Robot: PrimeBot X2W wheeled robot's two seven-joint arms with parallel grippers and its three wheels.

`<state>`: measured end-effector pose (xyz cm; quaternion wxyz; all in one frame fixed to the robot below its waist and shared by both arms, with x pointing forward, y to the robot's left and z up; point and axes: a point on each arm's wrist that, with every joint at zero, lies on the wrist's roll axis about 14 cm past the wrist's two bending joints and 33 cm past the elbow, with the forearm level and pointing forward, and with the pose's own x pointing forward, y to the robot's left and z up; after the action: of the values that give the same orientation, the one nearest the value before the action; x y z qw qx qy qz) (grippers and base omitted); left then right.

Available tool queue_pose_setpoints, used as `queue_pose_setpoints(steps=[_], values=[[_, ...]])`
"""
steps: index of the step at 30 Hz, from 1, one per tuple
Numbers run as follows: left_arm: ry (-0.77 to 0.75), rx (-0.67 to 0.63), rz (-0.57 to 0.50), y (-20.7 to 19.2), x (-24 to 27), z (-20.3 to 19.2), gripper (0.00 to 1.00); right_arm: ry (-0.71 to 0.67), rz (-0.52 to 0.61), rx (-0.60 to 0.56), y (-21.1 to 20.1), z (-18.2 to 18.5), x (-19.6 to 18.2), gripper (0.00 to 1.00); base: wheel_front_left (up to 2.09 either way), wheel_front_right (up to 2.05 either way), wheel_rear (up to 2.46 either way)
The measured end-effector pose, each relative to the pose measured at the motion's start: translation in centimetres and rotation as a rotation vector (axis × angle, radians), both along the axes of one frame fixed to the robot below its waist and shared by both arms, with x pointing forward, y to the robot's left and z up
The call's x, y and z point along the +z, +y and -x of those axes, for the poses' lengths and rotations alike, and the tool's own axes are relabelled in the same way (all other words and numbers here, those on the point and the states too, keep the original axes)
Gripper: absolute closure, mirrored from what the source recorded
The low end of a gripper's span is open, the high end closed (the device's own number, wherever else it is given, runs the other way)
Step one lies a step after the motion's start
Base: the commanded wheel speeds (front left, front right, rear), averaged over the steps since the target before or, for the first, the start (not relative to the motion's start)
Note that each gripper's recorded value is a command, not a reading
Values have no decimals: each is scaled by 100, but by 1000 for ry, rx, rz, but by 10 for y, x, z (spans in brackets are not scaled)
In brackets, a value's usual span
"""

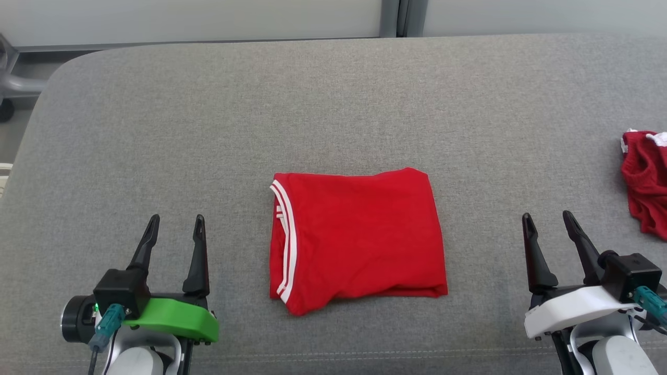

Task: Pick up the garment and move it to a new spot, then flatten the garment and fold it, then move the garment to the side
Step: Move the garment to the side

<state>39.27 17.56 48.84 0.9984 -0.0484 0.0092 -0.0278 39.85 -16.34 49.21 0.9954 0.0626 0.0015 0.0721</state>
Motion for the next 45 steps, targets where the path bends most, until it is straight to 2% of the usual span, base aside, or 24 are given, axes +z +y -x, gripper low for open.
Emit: queue_pose_setpoints(steps=[4, 9, 17, 26, 27, 28, 29, 30, 39, 45], values=[[-1, 3, 1, 1, 0, -1, 0, 11, 15, 31, 7, -5, -1, 0, 0, 0, 0], [-4, 19, 11, 3, 1, -2, 0, 52, 19, 136, 36, -16, -9, 0, 0, 0, 0], [6, 55, 34, 11, -6, -3, 0, 252, 25, 310, 84, -21, -61, 0, 0, 0, 0], [56, 91, 38, 21, -24, -1, 0, 369, 15, 387, 111, -32, -103, 0, 0, 0, 0], [60, 93, 38, 22, -25, -1, 0, 371, 14, 390, 112, -34, -105, 3, 0, 0, 0], [63, 96, 38, 22, -26, -2, 0, 379, 14, 397, 115, -35, -107, 55, 0, 0, 0], [63, 98, 37, 24, -27, -3, 0, 386, 9, 401, 117, -36, -109, 93, 0, 0, 0], [62, 99, 35, 24, -27, -4, 0, 391, 6, 406, 118, -36, -111, 100, 0, 0, 0], [56, 63, 43, 13, -27, -15, 0, 322, 36, 384, 104, -42, -100, 100, 0, 0, 0], [27, -24, 44, -12, -23, -35, 0, 255, 96, 231, 43, -40, -83, 100, 0, 0, 0]])
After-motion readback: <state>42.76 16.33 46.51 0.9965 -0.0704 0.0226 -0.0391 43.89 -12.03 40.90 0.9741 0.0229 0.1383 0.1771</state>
